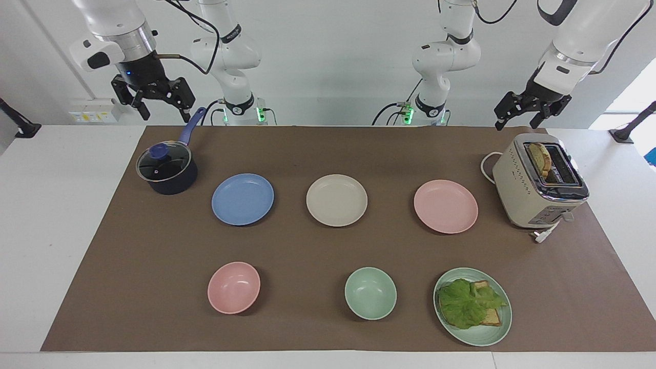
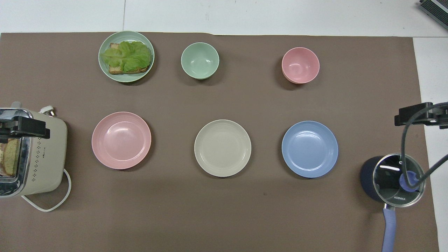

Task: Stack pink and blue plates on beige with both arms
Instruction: 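Reach the left gripper to the rim of the pink plate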

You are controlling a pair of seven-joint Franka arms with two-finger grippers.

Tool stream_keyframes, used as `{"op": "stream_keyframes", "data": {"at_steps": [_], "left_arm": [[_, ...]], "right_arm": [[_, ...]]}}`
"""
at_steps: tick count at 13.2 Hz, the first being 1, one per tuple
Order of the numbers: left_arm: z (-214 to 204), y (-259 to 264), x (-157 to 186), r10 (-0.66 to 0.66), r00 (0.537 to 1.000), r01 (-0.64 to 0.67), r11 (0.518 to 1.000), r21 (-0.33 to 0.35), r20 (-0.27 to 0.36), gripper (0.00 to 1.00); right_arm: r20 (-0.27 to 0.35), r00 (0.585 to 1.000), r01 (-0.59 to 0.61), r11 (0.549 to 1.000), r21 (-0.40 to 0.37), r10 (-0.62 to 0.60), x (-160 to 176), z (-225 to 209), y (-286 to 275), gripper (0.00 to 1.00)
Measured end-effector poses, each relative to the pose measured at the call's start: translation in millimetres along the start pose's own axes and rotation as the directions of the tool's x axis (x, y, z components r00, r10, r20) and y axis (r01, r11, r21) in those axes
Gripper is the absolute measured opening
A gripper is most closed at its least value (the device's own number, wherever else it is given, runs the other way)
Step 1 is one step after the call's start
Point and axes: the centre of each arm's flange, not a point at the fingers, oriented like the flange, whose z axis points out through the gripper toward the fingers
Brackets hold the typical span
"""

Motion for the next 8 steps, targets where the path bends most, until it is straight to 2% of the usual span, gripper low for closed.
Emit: {"op": "stream_keyframes", "data": {"at_steps": [5,8], "left_arm": [[80.3,-5.0,10.8,-0.011,1.0,0.011,1.0,0.001,0.024,1.0],[130.2,-8.8,10.6,-0.018,1.0,0.018,1.0,0.001,0.017,1.0]], "right_arm": [[0.0,1.0,0.0,1.0,0.0,0.0,0.0,0.0,-0.1,1.0],[0.0,1.0,0.0,1.0,0.0,0.0,0.0,0.0,-0.2,1.0]]}}
